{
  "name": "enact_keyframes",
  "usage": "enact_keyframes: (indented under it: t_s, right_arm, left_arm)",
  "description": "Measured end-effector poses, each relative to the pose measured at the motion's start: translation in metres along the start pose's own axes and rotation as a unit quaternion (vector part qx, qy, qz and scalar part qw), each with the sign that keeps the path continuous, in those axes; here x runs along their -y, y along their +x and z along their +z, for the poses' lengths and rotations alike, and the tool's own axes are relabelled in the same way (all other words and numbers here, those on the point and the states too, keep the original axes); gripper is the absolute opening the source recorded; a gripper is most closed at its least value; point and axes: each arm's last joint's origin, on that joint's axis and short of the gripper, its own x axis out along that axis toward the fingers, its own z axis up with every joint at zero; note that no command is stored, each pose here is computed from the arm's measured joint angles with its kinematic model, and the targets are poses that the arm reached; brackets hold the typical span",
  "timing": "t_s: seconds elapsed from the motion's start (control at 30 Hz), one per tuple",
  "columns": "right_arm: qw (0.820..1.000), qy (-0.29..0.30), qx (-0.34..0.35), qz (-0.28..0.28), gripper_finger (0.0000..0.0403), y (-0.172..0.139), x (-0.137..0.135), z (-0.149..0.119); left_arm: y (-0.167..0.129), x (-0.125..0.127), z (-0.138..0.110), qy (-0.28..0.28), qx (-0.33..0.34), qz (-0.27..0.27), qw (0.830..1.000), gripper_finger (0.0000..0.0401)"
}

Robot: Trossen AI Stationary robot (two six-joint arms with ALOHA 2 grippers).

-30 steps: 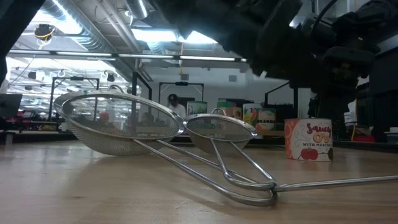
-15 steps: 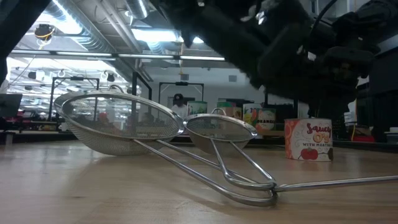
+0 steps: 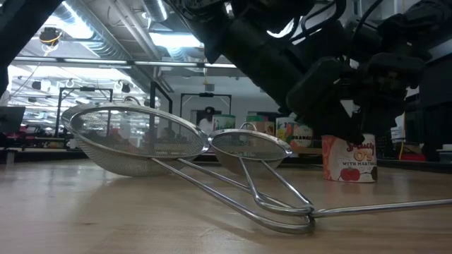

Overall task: Pick and place cans onto a shelf
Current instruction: Put the canned meatballs on the shelf

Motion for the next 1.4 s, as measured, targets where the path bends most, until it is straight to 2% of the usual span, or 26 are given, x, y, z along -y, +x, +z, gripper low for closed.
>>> enact_keyframes:
  t_s: [0.2, 0.63, 1.2, 1.4]
  right_arm:
    - [1.0, 0.0, 0.0, 0.0, 0.0095, 0.0, 0.0, 0.0]
    - [1.0, 0.0, 0.0, 0.0, 0.0095, 0.0, 0.0, 0.0]
    - [1.0, -0.002, -0.002, 0.0, 0.0095, 0.0, 0.0, 0.0]
    - [1.0, -0.006, -0.004, -0.001, 0.0095, 0.0, 0.0, -0.001]
  left_arm:
    - [0.0, 0.0, 0.0, 0.0, -0.002, 0.001, 1.0, 0.0117]
    - [-0.003, -0.002, 0.012, 0.015, -0.018, -0.004, 1.0, 0.0008]
    - [-0.036, -0.009, 0.069, 0.07, -0.068, -0.031, 0.995, 0.0002]
    - [-0.071, -0.015, 0.088, 0.072, -0.073, -0.026, 0.994, 0.0002]
